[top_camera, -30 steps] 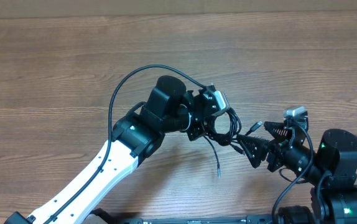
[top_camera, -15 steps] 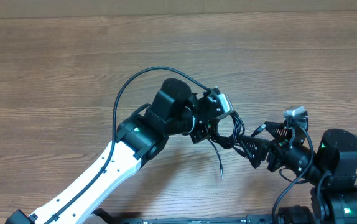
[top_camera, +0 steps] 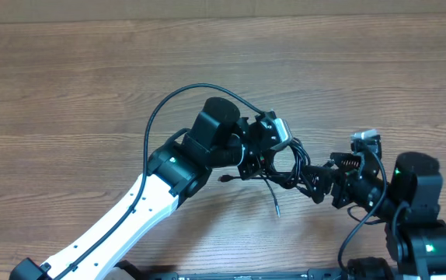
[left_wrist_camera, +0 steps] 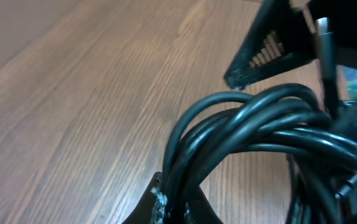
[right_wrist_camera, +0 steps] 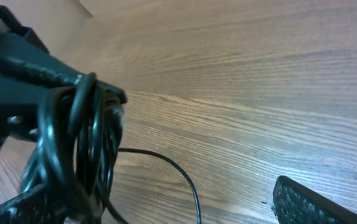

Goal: Untangle cables

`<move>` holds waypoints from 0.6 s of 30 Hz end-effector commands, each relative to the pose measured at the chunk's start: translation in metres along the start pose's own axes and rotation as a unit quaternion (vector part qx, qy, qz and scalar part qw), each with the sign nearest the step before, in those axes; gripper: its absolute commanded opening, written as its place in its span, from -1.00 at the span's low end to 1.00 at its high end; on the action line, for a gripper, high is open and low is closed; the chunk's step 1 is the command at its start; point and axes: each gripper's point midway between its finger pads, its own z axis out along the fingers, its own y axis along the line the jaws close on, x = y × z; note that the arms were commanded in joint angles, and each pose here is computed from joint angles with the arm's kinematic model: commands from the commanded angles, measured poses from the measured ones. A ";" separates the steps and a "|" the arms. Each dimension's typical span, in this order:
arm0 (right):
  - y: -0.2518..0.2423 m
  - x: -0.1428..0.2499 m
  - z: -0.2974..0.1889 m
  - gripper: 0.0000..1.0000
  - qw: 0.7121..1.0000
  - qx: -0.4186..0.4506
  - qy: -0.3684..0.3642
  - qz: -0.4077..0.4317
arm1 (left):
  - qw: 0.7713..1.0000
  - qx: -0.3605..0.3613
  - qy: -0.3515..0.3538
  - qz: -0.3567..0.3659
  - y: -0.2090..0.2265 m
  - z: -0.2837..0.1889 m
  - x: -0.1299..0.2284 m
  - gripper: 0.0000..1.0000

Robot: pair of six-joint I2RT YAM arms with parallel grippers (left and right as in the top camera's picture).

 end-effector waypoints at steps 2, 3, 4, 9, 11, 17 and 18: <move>-0.017 -0.008 0.004 1.00 0.999 0.042 0.002 0.009 | 0.995 0.085 -0.043 0.024 -0.034 -0.006 -0.024 -0.92; -0.019 -0.007 0.005 1.00 0.999 0.045 0.004 0.010 | 0.995 0.085 -0.043 0.023 -0.034 -0.006 -0.024 -0.91; -0.020 -0.007 0.006 1.00 0.999 0.046 0.005 0.011 | 0.995 0.085 -0.043 0.024 -0.034 -0.006 -0.024 -0.91; -0.028 -0.007 0.006 1.00 0.997 0.068 0.004 0.023 | 0.984 0.151 -0.071 0.068 -0.057 -0.013 -0.030 -0.92; -0.029 -0.008 0.006 1.00 0.997 0.071 0.004 0.026 | 0.983 0.152 -0.071 0.070 -0.058 -0.013 -0.030 -0.91; -0.029 -0.008 0.006 1.00 0.997 0.071 0.004 0.026 | 0.989 0.121 -0.056 0.064 -0.047 -0.010 -0.025 -0.91; -0.030 -0.008 0.006 1.00 0.997 0.073 0.003 0.026 | 0.989 0.123 -0.056 0.064 -0.047 -0.010 -0.025 -0.92</move>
